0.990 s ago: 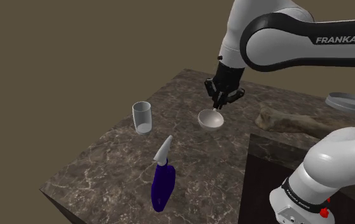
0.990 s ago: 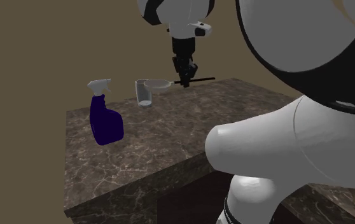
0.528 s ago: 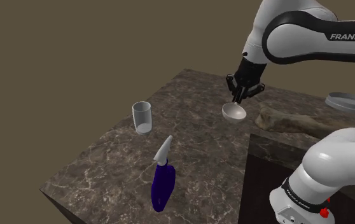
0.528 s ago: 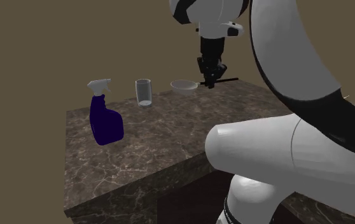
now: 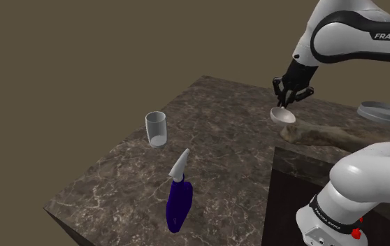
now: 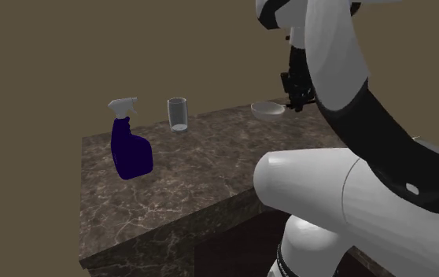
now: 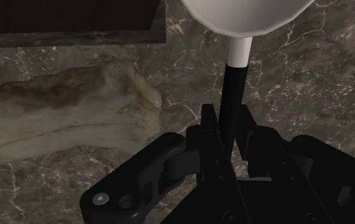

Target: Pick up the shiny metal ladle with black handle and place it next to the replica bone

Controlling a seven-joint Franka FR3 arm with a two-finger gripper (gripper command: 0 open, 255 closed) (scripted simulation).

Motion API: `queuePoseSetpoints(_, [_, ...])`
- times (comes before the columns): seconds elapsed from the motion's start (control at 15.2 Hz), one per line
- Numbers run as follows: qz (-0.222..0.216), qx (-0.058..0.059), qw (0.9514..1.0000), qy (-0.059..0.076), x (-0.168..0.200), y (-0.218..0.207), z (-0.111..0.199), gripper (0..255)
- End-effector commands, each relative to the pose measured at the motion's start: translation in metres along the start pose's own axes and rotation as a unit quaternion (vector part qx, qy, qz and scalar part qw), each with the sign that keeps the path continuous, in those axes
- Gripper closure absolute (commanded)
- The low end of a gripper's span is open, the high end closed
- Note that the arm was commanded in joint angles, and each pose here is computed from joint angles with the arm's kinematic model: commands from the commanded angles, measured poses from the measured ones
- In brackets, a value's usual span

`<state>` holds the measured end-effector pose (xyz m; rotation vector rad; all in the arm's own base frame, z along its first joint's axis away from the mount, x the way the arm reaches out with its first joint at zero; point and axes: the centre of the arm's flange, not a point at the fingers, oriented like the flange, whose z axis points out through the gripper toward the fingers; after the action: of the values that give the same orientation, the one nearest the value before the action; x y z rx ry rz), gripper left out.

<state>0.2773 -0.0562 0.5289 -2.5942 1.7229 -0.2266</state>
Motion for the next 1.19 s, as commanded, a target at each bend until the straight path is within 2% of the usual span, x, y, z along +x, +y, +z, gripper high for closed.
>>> queuePoseSetpoints(0.0, [-0.001, 0.000, 1.0000, 0.000, 0.020, 0.018, 0.001, 255])
queuePoseSetpoints(1.12, [-0.001, 0.000, 1.0000, 0.000, 0.193, 0.160, 0.006, 255])
